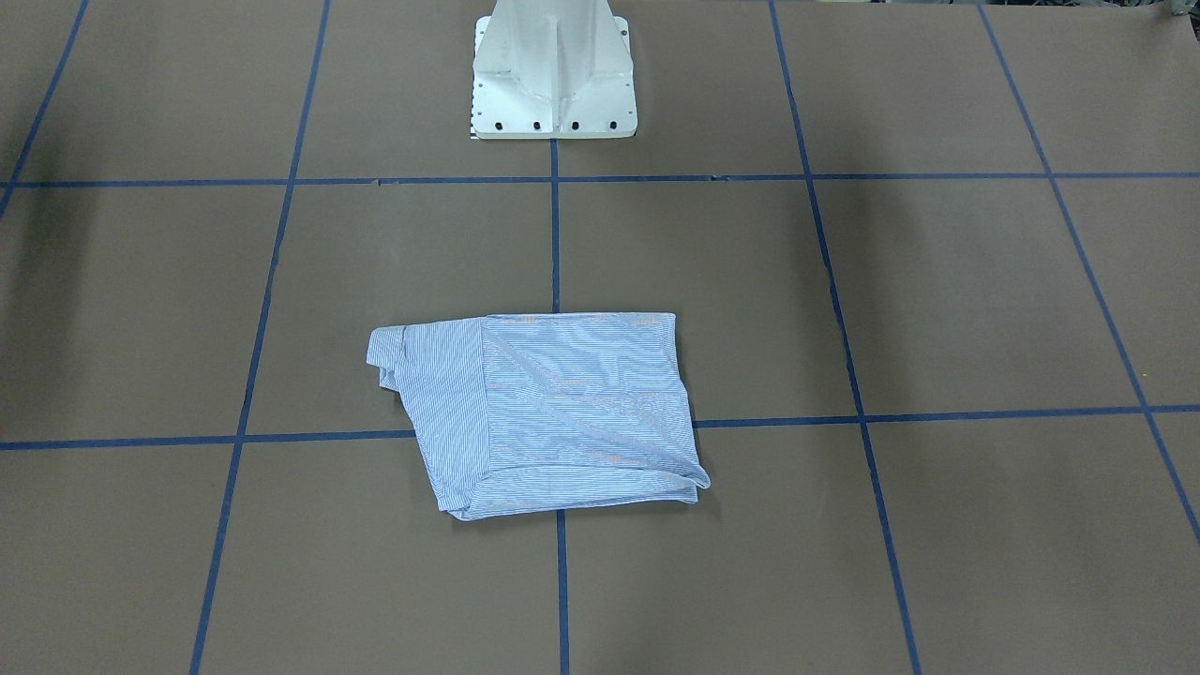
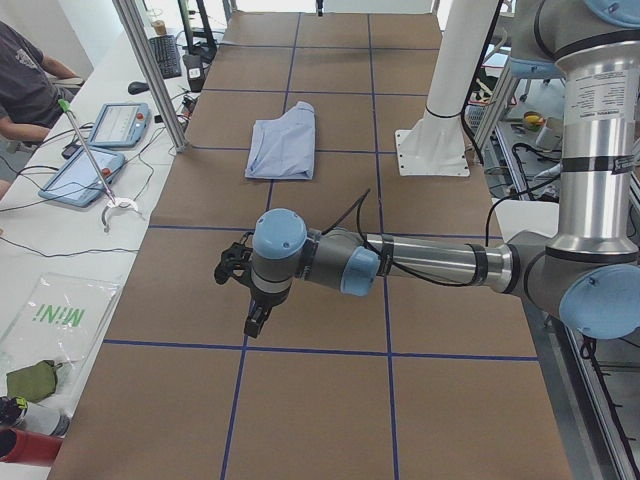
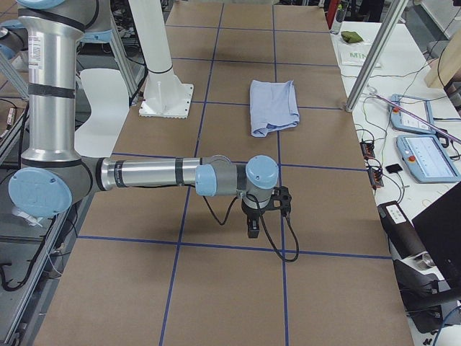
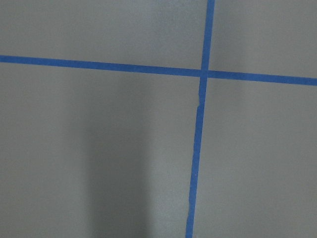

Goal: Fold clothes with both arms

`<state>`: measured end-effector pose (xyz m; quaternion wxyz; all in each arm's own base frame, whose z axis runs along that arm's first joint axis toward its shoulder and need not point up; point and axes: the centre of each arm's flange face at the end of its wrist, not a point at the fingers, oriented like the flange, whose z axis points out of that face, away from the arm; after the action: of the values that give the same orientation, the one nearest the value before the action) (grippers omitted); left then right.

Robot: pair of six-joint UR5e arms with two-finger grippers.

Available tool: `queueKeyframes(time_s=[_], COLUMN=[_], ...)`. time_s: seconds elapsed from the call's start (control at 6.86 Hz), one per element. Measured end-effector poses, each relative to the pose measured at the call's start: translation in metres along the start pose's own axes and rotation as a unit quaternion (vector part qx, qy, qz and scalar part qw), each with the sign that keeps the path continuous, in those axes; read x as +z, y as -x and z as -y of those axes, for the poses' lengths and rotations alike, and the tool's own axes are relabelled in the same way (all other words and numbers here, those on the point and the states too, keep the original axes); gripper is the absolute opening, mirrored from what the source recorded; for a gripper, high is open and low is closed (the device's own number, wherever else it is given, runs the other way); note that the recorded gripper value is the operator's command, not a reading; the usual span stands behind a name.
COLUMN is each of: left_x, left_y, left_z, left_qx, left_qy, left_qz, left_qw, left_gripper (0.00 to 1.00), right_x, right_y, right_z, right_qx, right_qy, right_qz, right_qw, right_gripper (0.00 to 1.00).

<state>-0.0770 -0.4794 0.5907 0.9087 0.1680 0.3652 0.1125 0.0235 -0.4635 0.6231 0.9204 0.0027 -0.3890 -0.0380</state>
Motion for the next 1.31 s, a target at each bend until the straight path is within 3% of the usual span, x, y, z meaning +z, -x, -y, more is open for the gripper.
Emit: queueKeyframes(time_s=[1.31], left_x=[-0.0033], left_y=[-0.0034], left_z=[0.0003], left_qx=[0.004], left_qy=[-0.003], left_qz=[0.0], left_qw=[1.0], left_gripper=[0.99], right_x=[0.004], right_y=[-0.0055], right_z=[-0.008], right_qx=[0.006], right_qy=[0.005], right_qz=[-0.002], right_qw=[1.0], right_gripper=[1.0])
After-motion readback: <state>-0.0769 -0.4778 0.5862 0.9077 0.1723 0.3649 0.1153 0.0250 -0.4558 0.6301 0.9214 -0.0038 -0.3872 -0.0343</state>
